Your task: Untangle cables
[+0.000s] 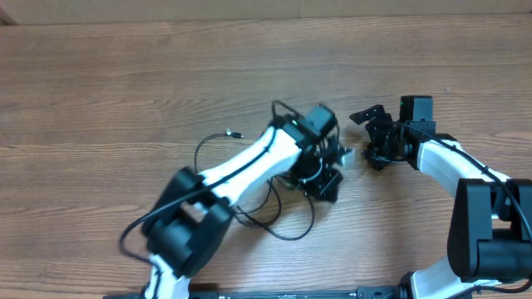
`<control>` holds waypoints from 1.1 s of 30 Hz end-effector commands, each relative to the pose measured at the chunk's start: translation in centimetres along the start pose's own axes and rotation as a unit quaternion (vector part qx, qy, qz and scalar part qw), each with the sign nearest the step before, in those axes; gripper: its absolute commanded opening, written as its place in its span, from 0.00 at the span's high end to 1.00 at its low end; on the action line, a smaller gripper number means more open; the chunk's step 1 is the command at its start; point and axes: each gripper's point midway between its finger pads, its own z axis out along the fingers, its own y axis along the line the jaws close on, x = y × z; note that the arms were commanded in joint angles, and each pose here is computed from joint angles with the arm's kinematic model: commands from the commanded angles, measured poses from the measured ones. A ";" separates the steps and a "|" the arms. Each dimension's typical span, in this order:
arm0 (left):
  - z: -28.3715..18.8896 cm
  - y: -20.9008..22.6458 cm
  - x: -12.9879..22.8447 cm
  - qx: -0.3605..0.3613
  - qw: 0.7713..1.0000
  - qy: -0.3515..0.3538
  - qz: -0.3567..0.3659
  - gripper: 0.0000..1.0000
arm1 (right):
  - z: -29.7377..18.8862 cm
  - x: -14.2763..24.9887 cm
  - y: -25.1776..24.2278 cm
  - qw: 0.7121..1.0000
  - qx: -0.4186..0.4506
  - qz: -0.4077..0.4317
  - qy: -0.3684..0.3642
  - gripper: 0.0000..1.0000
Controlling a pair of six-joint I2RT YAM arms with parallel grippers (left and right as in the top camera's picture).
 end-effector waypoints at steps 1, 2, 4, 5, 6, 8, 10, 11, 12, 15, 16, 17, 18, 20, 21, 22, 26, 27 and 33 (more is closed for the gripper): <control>-7.0 -4.6 -2.7 -0.010 0.992 -0.096 0.084 0.96 | 1.6 -0.7 -6.7 0.994 0.104 0.027 -0.032 0.00; -8.1 -5.1 -2.9 -0.017 0.989 -0.111 0.093 0.96 | 1.6 -0.8 -6.7 0.994 0.104 0.027 -0.032 0.00; -11.0 -6.7 -3.4 -0.034 0.981 -0.152 0.118 0.96 | 1.6 -0.7 -6.7 0.994 0.104 0.027 -0.032 0.00; -12.0 -7.2 -3.5 -0.040 0.978 -0.164 0.126 0.96 | 1.6 -0.7 -6.7 0.994 0.104 0.027 -0.032 0.00; -13.3 -8.0 -3.6 -0.047 0.973 -0.182 0.136 0.96 | 1.6 -0.7 -6.7 0.994 0.104 0.027 -0.032 0.00; -15.6 -9.4 -3.7 -0.059 0.962 -0.215 0.156 0.96 | 1.6 -0.7 -6.7 0.994 0.104 0.027 -0.032 0.00; -17.8 -10.8 -3.6 -0.067 0.952 -0.243 0.172 0.96 | 1.6 -0.8 -6.7 0.994 0.104 0.027 -0.032 0.00; -18.8 -11.5 -3.5 -0.070 0.947 -0.257 0.181 0.96 | 1.6 -0.7 -6.7 0.994 0.104 0.027 -0.032 0.00; -19.9 -12.2 -3.3 -0.074 0.941 -0.272 0.189 0.96 | 1.6 -0.7 -6.7 0.994 0.104 0.027 -0.032 0.00; -22.4 -14.0 -2.8 -0.078 0.924 -0.309 0.212 0.96 | 1.6 -0.7 -6.7 0.994 0.104 0.027 -0.032 0.00; -23.2 -14.5 -2.6 -0.080 0.918 -0.321 0.219 0.96 | 1.6 -0.7 -6.7 0.994 0.104 0.027 -0.032 0.00; -24.0 -14.9 -2.5 -0.085 0.912 -0.334 0.224 0.96 | 1.6 -0.7 -6.7 0.994 0.104 0.027 -0.032 0.00; -24.9 -15.3 -2.2 -0.092 0.905 -0.348 0.229 0.96 | 1.6 -0.7 -6.7 0.994 0.104 0.027 -0.032 0.00; -26.3 -15.8 -1.8 -0.106 0.894 -0.370 0.231 0.96 | 1.6 -0.7 -6.7 0.994 0.104 0.027 -0.032 0.00; -26.9 -15.9 -1.6 -0.112 0.889 -0.379 0.231 0.96 | 1.6 -0.8 -6.7 0.994 0.104 0.027 -0.032 0.00; -27.6 -16.1 -1.4 -0.119 0.884 -0.389 0.230 0.96 | 1.6 -0.7 -6.7 0.994 0.104 0.027 -0.032 0.00; -29.7 -16.7 -0.2 -0.137 0.869 -0.418 0.227 0.96 | 1.6 -0.7 -6.7 0.994 0.104 0.027 -0.032 0.00; -30.2 -16.7 0.0 -0.141 0.866 -0.425 0.223 0.96 | 1.6 -0.7 -6.7 0.994 0.104 0.027 -0.032 0.00; -34.1 -16.3 1.7 -0.187 0.837 -0.486 0.169 0.96 | 1.6 -0.7 -6.7 0.994 0.104 0.027 -0.032 0.00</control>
